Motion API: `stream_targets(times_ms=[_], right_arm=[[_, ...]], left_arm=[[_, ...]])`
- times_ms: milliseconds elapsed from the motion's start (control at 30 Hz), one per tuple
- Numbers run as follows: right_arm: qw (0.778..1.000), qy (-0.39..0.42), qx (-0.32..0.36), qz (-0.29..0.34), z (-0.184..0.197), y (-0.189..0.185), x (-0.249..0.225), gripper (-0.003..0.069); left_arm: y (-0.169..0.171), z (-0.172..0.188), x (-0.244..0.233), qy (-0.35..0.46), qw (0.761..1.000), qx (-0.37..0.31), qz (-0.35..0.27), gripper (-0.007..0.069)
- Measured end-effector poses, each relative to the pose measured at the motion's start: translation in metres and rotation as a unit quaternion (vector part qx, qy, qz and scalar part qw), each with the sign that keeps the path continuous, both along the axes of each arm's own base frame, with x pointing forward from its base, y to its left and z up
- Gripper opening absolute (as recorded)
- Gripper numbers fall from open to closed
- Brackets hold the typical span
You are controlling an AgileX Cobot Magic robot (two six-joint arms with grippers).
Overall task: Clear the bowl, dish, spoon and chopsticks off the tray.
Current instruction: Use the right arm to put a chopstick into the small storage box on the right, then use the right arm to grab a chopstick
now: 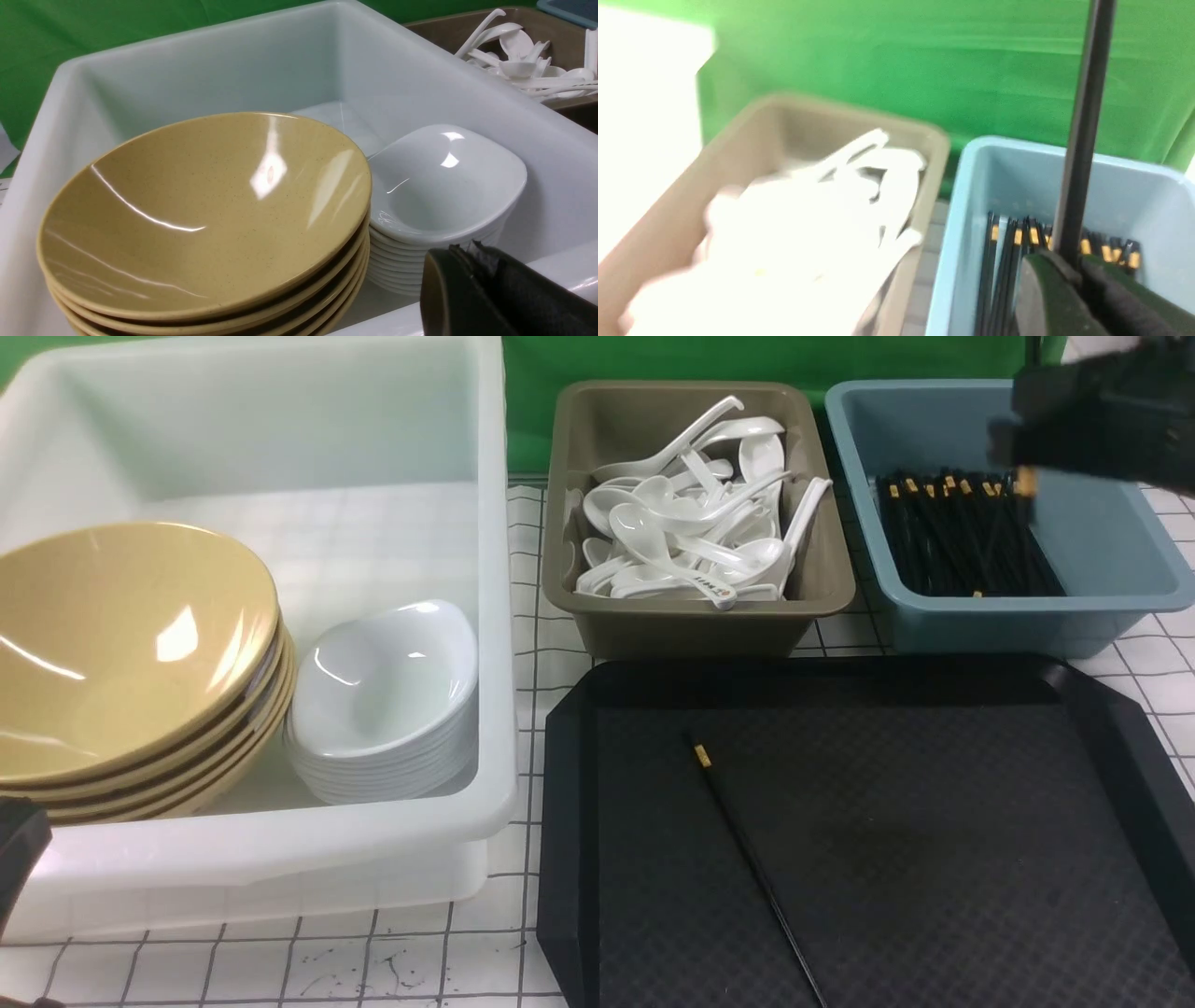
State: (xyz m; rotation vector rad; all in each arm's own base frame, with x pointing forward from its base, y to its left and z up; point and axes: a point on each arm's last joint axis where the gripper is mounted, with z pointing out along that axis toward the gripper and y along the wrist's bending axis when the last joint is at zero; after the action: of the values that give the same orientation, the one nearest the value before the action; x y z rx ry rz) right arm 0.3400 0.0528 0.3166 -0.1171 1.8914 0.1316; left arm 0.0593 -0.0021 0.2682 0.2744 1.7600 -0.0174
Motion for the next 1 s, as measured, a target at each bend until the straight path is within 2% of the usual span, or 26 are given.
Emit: stream_targets(times_ms=[100, 200, 300, 333, 367, 433, 467, 600, 733, 800, 900, 1000], right_arm=[[0.997, 0.068, 0.007, -0.031, -0.035, -0.006, 0.037, 0.0097], [0.984, 0.166, -0.013, -0.068, -0.064, -0.011, 0.062, 0.0153], [0.967, 0.237, -0.047, -0.086, -0.070, -0.010, 0.071, 0.0231], [0.966, 0.238, -0.054, -0.083, -0.067, -0.010, 0.072, 0.0236], [0.954, 0.280, -0.090, -0.062, -0.062, -0.004, 0.067, 0.0268], [0.945, 0.303, -0.118, -0.020, -0.053, 0.009, 0.059, 0.0280], [0.945, 0.303, -0.118, -0.020, -0.053, 0.009, 0.059, 0.0280], [0.927, 0.350, -0.124, 0.048, -0.045, 0.046, 0.037, 0.0286], [0.892, 0.413, -0.127, 0.133, -0.061, 0.084, 0.010, 0.0286], [0.866, 0.444, -0.143, 0.180, -0.082, 0.109, -0.014, 0.0286], [0.856, 0.445, -0.155, 0.212, -0.101, 0.131, -0.032, 0.0286], [0.863, 0.429, -0.153, 0.220, -0.114, 0.144, -0.033, 0.0286]], left_arm=[[0.000, 0.000, 0.000, 0.000, 1.000, 0.000, 0.000, -0.0013], [0.000, 0.000, 0.000, 0.001, 1.000, 0.000, 0.000, -0.0013], [0.000, 0.000, 0.000, 0.001, 1.000, 0.000, 0.000, -0.0013], [0.000, 0.000, 0.000, 0.001, 1.000, 0.000, 0.000, -0.0013], [0.000, 0.000, 0.000, 0.001, 1.000, 0.000, 0.000, -0.0013], [0.000, 0.000, 0.000, 0.000, 1.000, 0.000, 0.000, -0.0013], [0.000, 0.000, 0.000, 0.000, 1.000, 0.000, 0.000, -0.0013], [0.000, 0.000, 0.000, -0.003, 1.000, -0.001, -0.002, -0.0013], [0.000, 0.000, 0.000, -0.002, 1.000, -0.001, -0.002, -0.0013], [0.000, 0.000, 0.000, -0.002, 1.000, -0.001, -0.002, -0.0013], [0.000, 0.000, 0.000, -0.002, 1.000, -0.001, -0.002, -0.0013], [0.000, 0.000, 0.000, -0.002, 1.000, -0.001, -0.002, -0.0013]])
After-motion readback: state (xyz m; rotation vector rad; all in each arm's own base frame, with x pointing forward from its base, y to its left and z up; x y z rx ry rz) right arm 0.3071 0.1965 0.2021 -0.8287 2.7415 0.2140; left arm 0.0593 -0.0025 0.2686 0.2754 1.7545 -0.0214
